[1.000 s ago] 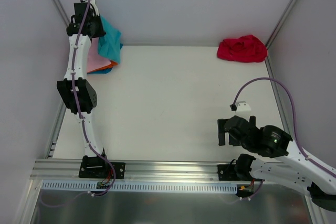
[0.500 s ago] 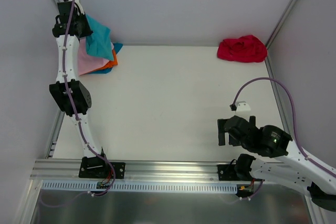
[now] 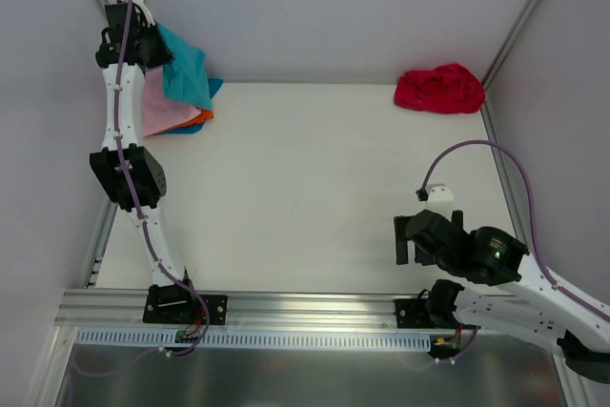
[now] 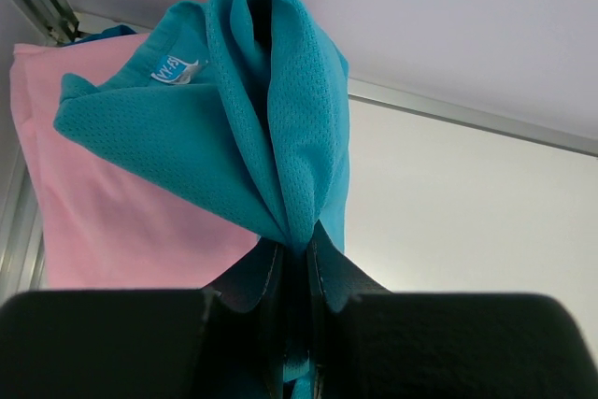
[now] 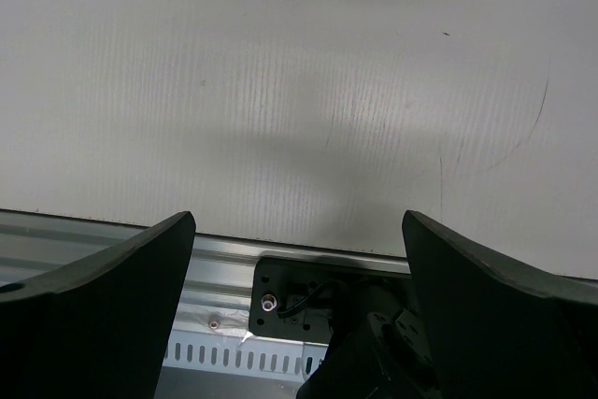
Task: Fold and stack the t-shirts
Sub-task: Put the neatly folded tshirt into the corner of the board with the left arm
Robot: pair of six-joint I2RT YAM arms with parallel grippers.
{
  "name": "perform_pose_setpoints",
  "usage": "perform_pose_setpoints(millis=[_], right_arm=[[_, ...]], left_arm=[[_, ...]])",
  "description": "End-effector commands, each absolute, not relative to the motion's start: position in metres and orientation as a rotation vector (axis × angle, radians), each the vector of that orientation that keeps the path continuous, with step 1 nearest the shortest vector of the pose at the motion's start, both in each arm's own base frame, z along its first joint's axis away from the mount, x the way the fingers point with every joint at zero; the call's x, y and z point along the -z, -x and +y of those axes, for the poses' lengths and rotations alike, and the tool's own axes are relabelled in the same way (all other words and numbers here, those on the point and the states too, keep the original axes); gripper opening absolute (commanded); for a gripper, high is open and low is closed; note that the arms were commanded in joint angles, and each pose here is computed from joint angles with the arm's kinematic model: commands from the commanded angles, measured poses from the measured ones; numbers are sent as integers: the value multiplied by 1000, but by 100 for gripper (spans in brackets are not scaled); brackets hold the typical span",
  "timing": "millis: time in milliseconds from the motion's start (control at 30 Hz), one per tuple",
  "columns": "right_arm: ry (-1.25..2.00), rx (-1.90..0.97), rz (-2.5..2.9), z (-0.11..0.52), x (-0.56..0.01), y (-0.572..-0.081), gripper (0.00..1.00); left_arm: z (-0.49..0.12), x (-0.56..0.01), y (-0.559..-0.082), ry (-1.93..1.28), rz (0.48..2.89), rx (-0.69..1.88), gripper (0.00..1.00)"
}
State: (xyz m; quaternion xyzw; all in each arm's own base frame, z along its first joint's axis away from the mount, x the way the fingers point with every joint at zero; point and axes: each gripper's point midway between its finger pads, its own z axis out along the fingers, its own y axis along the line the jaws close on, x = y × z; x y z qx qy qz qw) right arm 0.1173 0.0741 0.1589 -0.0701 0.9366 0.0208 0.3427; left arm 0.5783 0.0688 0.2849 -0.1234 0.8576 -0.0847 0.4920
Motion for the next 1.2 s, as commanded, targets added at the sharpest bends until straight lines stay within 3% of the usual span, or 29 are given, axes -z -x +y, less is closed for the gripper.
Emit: perform_pose_setpoints(millis=[0,533,1167], right_arm=[[142,-33,2411,70,-163,-122,99],[139,-39,2407,70,-163,-121,99],[144,-30,2411,69,-163,-121,100]], left_arm=[[51,-348,-571,258,1942,278,0],[54,-365,-565,233,1915,235,0],[86,-290,-566,276,2084,69,0]])
